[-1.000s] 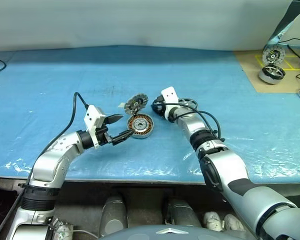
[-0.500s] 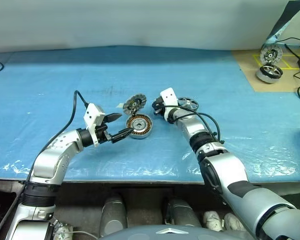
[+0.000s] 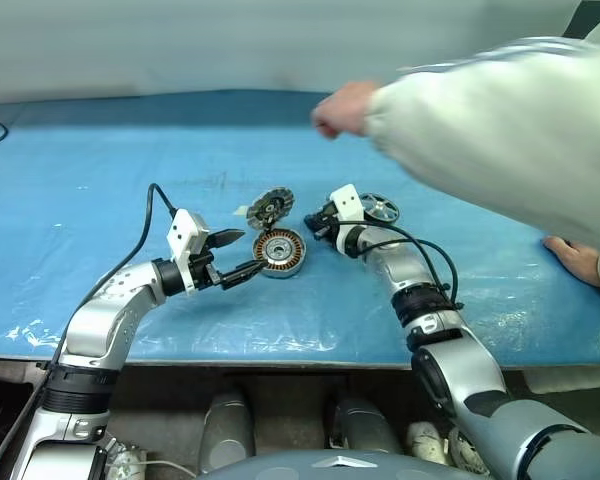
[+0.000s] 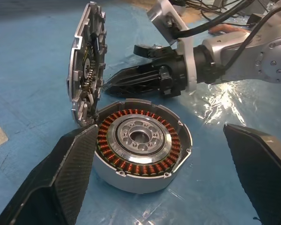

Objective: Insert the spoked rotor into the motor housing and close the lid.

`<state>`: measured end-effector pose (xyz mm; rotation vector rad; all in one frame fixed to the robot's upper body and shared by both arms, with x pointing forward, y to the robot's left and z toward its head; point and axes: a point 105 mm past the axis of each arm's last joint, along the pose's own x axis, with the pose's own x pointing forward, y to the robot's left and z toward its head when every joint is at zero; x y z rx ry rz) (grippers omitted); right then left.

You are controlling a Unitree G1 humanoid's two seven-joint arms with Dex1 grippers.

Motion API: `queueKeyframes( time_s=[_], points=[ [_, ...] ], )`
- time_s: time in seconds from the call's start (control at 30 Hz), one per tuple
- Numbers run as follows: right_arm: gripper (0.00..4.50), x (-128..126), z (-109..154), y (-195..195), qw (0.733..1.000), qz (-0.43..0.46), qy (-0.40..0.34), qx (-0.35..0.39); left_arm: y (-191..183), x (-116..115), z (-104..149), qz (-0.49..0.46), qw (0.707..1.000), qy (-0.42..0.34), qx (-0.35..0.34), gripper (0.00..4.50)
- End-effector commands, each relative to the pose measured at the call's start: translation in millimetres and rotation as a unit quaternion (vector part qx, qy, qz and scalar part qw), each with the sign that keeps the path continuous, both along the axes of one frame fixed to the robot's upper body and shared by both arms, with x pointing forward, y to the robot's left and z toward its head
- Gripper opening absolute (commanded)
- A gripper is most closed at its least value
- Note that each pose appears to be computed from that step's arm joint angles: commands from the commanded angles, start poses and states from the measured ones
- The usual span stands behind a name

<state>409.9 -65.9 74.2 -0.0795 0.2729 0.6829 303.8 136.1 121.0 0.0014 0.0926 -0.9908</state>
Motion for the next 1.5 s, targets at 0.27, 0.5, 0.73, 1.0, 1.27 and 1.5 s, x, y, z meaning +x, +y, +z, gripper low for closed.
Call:
queueKeyframes(
  time_s=[0.27,0.5,0.73,1.0,1.27,1.5],
  points=[
    [0.61,-7,-8,-7,0.999,-0.011,0.007,-0.03,-6,0,7,-0.017,1.0,-0.014,-0.003,4.5],
    [2.17,-7,-24,-17,0.996,-0.025,0.011,-0.081,-5,-1,6,-0.019,1.0,-0.013,-0.002,4.5],
    [2.17,-8,-22,-15,0.997,-0.02,0.014,-0.066,-6,-1,4,-0.021,1.0,-0.013,-0.001,4.5],
    [2.17,-10,-18,-11,0.998,-0.009,0.006,-0.061,-5,1,2,-0.019,1.0,-0.013,-0.002,4.5],
    [2.17,0,-9,2,0.999,-0.02,-0.012,-0.043,-4,0,1,-0.02,1.0,-0.011,-0.004,4.5],
    [2.17,22,2,30,0.998,-0.039,-0.031,-0.046,-1,5,6,-0.013,1.0,-0.015,-0.004,4.5]
  ],
)
